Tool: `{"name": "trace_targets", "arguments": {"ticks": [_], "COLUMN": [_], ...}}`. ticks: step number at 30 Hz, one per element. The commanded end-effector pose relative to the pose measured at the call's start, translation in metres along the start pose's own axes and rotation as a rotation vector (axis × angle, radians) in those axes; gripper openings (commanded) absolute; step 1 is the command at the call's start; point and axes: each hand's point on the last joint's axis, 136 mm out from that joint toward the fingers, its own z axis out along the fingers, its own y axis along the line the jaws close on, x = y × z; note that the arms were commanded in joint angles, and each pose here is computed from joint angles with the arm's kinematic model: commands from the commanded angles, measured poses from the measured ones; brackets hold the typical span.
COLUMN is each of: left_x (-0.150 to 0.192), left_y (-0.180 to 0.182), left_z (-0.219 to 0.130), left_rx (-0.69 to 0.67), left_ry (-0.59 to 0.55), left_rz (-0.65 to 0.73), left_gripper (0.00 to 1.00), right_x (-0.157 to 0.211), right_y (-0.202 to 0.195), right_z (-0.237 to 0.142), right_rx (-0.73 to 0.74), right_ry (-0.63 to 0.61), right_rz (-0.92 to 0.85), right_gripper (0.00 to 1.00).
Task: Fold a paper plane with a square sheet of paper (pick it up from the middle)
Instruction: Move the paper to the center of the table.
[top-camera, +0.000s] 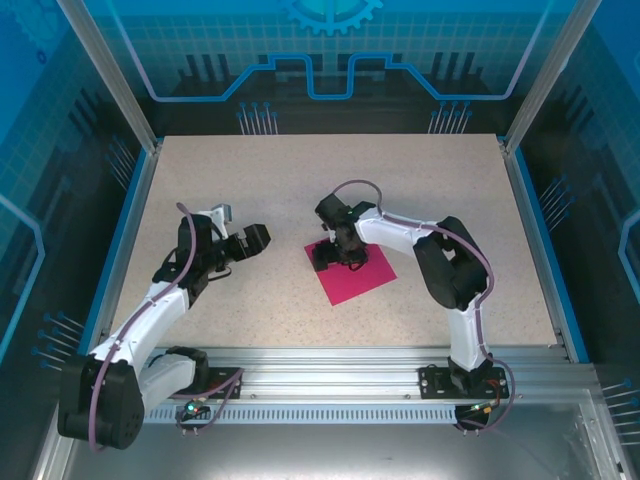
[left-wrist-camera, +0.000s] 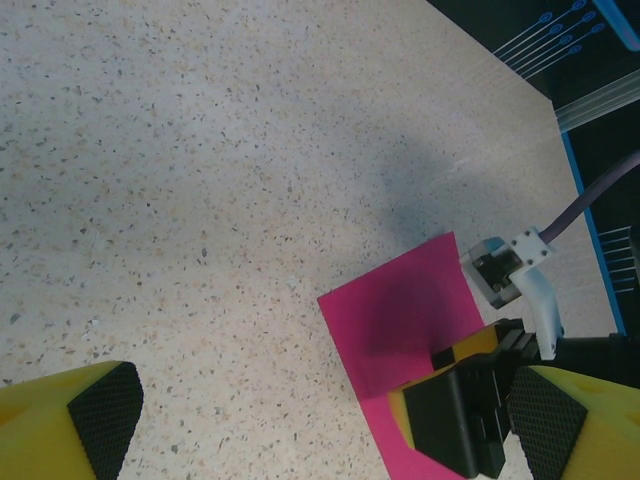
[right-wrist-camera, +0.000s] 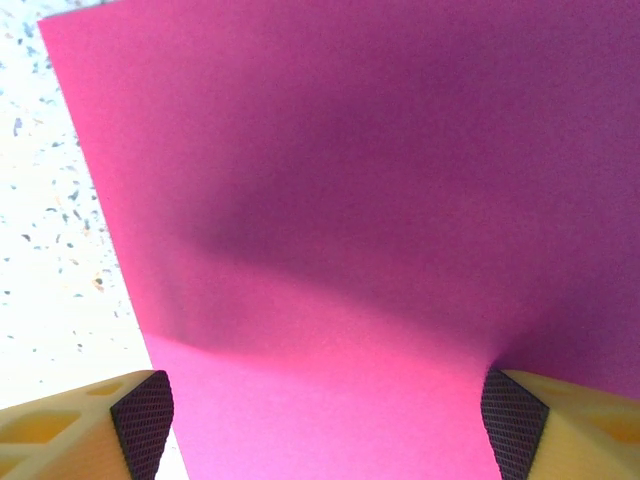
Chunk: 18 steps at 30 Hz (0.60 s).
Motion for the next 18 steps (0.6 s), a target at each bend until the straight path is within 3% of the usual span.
{"name": "trace_targets", "arguments": {"ticks": [1,5,12,18], "left_x": [0.004,0.014,0.027,0.037], "left_y": [-0.008,-0.020,-0.029,-0.033], "left_z": [0.002,0.007,0.011,0.015], "left_rx": [0.047,0.124,0.175,0.175], "left_ry": [0.016,0.096,0.139,0.171], "left_rz": [-0.029,-0.040,-0.038,-0.032], "left_gripper": [0.99,0.98,0.98,0.99], "right_x": [-0.007,-0.002,0.026,0.056], "right_y": [0.003,-0.031,-0.065,-0.070], "right_z": [-0.030,-0.027,-0.007,-0.001], "right_rx": [0.033,0.039,-0.019,-0.037], "right_ry": [-0.050,-0.025,0.023,0.048], "right_rz": [-0.022,0.048,0.192,0.269], "right_gripper": [0.87,0.87,0.86,0.85]}}
